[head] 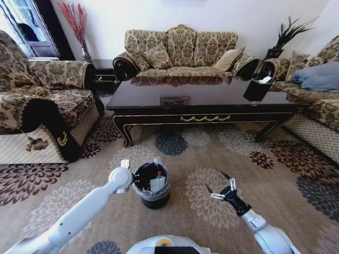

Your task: Move to the front of the table and pick up the trash from the floor, then place it into the trash bin.

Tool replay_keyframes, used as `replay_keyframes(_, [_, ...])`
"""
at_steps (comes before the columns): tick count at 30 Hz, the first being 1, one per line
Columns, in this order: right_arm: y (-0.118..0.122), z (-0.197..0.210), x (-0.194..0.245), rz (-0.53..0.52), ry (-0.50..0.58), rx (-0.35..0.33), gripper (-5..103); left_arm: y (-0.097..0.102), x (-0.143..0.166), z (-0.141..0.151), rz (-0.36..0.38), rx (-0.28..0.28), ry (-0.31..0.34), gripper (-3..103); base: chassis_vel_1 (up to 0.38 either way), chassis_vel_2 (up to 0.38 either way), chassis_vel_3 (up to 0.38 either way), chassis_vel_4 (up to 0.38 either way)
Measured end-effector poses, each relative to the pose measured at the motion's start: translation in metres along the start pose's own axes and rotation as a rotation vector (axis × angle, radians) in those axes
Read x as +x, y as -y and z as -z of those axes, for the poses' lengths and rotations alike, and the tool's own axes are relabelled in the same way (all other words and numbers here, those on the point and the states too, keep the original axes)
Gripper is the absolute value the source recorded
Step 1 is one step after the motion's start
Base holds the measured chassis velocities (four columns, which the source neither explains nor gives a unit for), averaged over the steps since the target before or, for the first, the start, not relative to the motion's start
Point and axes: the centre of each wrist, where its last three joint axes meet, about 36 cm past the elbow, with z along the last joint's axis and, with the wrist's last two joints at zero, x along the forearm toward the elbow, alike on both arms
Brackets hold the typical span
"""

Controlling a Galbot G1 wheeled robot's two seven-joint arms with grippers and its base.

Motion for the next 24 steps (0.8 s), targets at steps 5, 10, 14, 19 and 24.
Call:
replay_keyframes(5, [-0.001,-0.001,0.002,0.0,0.001,-0.002,100,-0.002,-0.001,-0.002,-0.001,0.006,-0.003,7,0.0,0.0,0.0,0.0])
replay_keyframes(10, [-0.003,-0.003,0.002,-0.006,0.001,-0.009,100,-0.008,0.007,-0.01,-0.018,0.003,0.007,34,0.0,0.0,0.0,0.0])
replay_keyframes(14, [-0.004,-0.005,0.002,-0.01,-0.003,-0.014,100,-0.016,0.014,-0.017,-0.022,-0.001,0.015,50,0.0,0.0,0.0,0.0])
replay_keyframes(19, [-0.005,-0.006,0.003,-0.014,-0.008,-0.021,100,-0.026,0.023,-0.029,-0.051,-0.036,0.072,67,0.0,0.0,0.0,0.0])
replay_keyframes(24, [-0.008,-0.007,0.005,-0.015,-0.004,-0.028,100,-0.033,0.03,-0.037,-0.129,-0.041,0.213,89,0.0,0.0,0.0,0.0])
